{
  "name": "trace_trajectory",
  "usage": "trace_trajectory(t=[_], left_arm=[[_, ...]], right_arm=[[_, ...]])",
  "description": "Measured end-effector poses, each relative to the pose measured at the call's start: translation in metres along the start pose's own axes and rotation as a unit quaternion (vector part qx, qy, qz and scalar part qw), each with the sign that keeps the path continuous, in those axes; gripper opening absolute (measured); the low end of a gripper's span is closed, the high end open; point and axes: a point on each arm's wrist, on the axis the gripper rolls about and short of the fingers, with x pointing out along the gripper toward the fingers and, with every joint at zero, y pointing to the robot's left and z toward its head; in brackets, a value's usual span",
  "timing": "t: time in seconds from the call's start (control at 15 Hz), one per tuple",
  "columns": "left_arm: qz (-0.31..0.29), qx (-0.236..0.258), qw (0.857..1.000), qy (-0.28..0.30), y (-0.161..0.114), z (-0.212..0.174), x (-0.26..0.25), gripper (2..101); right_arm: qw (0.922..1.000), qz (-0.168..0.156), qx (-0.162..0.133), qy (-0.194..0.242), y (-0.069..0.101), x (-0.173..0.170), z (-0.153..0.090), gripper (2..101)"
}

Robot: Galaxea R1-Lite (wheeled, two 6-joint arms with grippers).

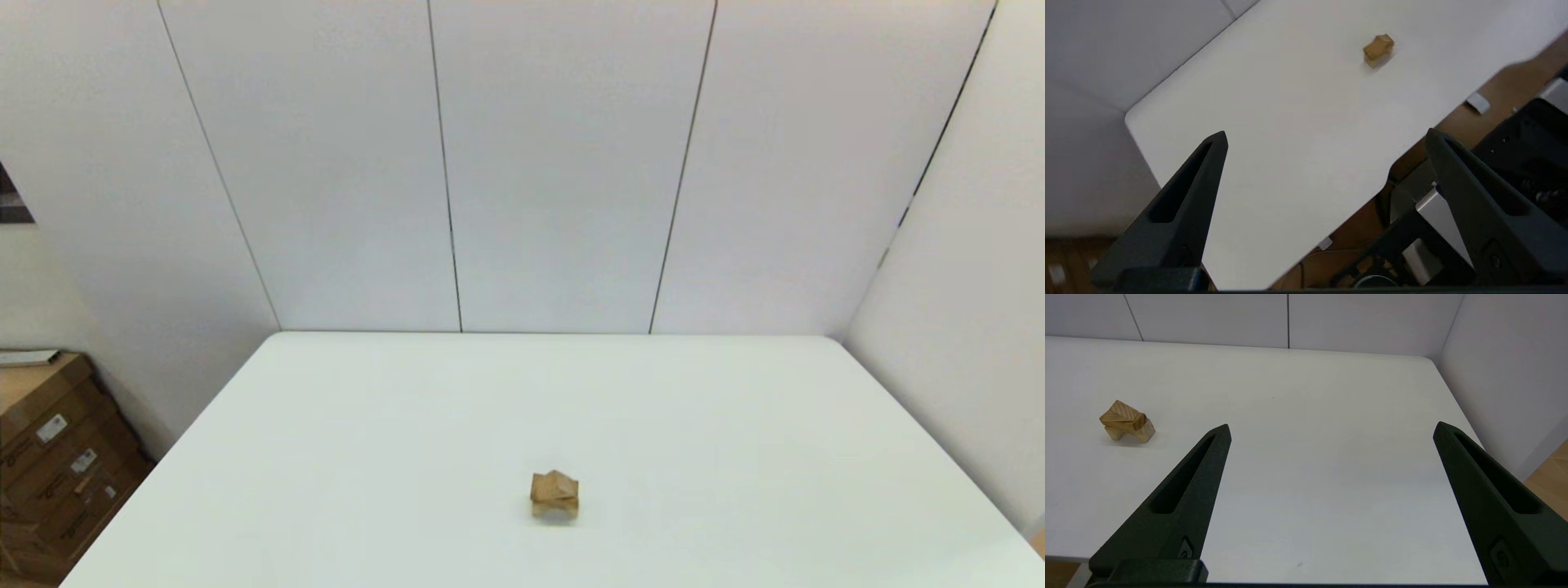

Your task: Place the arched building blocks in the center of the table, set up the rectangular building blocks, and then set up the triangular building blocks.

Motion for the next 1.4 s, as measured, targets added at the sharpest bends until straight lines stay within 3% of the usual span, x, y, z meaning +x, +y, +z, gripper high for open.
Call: trace_trajectory(t=[0.2,0.53,1.0,1.4], left_arm=[[0.075,-0.032,0.997,-0.017,-0.014,-0.04,-0.014,97.0],[0.191,-0.059,0.979,-0.041,-0.043,-0.104,-0.021,97.1],[0.253,-0.077,0.963,-0.055,-0.084,-0.181,-0.006,97.6],[0.273,-0.1,0.953,-0.088,-0.09,-0.225,0.031,97.7]], right_arm=[[1.0,0.0,0.0,0.0,0.0,0.0,0.0,98.0],[1.0,0.0,0.0,0.0,0.0,0.0,0.0,98.0],[1.0,0.0,0.0,0.0,0.0,0.0,0.0,98.0],[1.0,0.0,0.0,0.001,0.0,0.0,0.0,98.0]])
